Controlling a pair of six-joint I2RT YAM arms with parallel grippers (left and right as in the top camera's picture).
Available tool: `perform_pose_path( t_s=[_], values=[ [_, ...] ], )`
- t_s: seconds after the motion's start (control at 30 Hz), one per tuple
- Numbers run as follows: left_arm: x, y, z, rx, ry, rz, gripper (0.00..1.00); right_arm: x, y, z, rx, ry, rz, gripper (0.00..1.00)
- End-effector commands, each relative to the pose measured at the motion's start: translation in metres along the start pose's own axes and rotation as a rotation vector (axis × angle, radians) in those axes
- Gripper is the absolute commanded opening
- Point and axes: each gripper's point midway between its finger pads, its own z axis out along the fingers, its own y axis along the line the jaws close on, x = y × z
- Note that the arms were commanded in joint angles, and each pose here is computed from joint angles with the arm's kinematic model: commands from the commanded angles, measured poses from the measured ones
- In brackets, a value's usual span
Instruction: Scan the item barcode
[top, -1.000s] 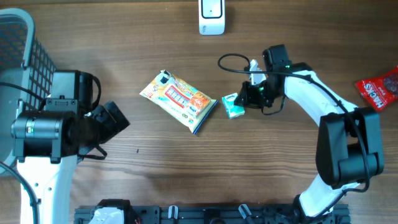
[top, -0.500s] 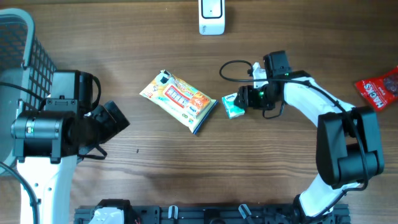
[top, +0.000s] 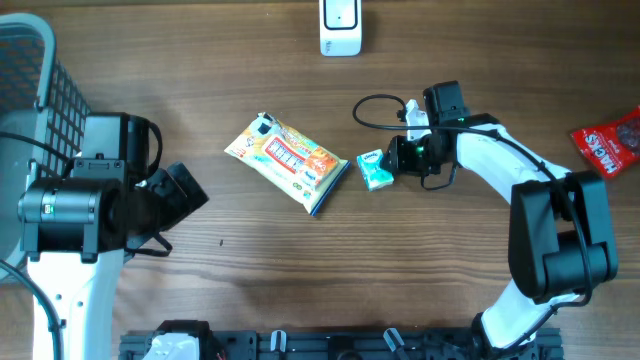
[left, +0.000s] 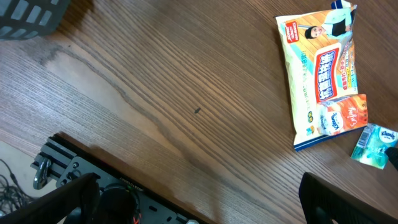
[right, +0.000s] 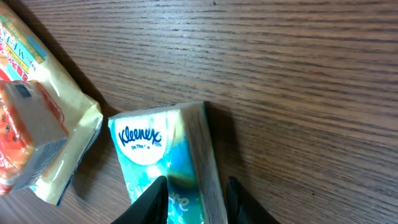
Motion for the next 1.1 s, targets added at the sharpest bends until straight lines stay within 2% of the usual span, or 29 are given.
perform_pose_path(
  t_s=[0.0, 0.2, 0.3, 0.33, 0.37, 0.47, 0.77, 0.93, 1.07],
  values=[
    [0.0, 0.0, 0.001, -0.001, 0.006, -0.017, 1.0, 0.009, 0.001, 0.01, -0.029, 0.04, 0.013, 0.3],
    [0.0, 0.0, 0.001, -0.001, 0.006, -0.017, 1.0, 0.014, -0.004, 0.016, -0.024, 0.067, 0.027, 0.29],
    [0.0, 0.0, 0.001, -0.001, 0.006, -0.017, 1.0, 0.014, -0.003, 0.016, -0.026, 0.067, 0.027, 0.19],
    [0.0, 0.0, 0.001, -0.001, 0.006, -0.017, 1.0, 0.014, -0.002, 0.016, -0.034, 0.067, 0.027, 0.09],
    [0.0, 0.0, 0.001, -0.001, 0.006, -0.017, 1.0, 0.014, -0.002, 0.016, -0.036, 0.065, 0.027, 0.04],
    [0.0, 0.0, 0.001, -0.001, 0.006, -0.017, 1.0, 0.006, 0.004, 0.009, -0.062, 0.048, 0.053, 0.04],
    [0.0, 0.0, 0.001, -0.001, 0.006, -0.017, 1.0, -0.039, 0.07, -0.068, -0.629, -0.07, -0.014, 0.04],
    [0.0, 0.0, 0.001, -0.001, 0.006, -0.017, 1.0, -0.042, 0.106, -0.144, -1.11, -0.091, -0.133, 0.04],
    [0.0, 0.0, 0.001, -0.001, 0.006, -0.017, 1.0, -0.054, 0.11, -0.151, -1.114, -0.04, -0.076, 0.04]
  ],
)
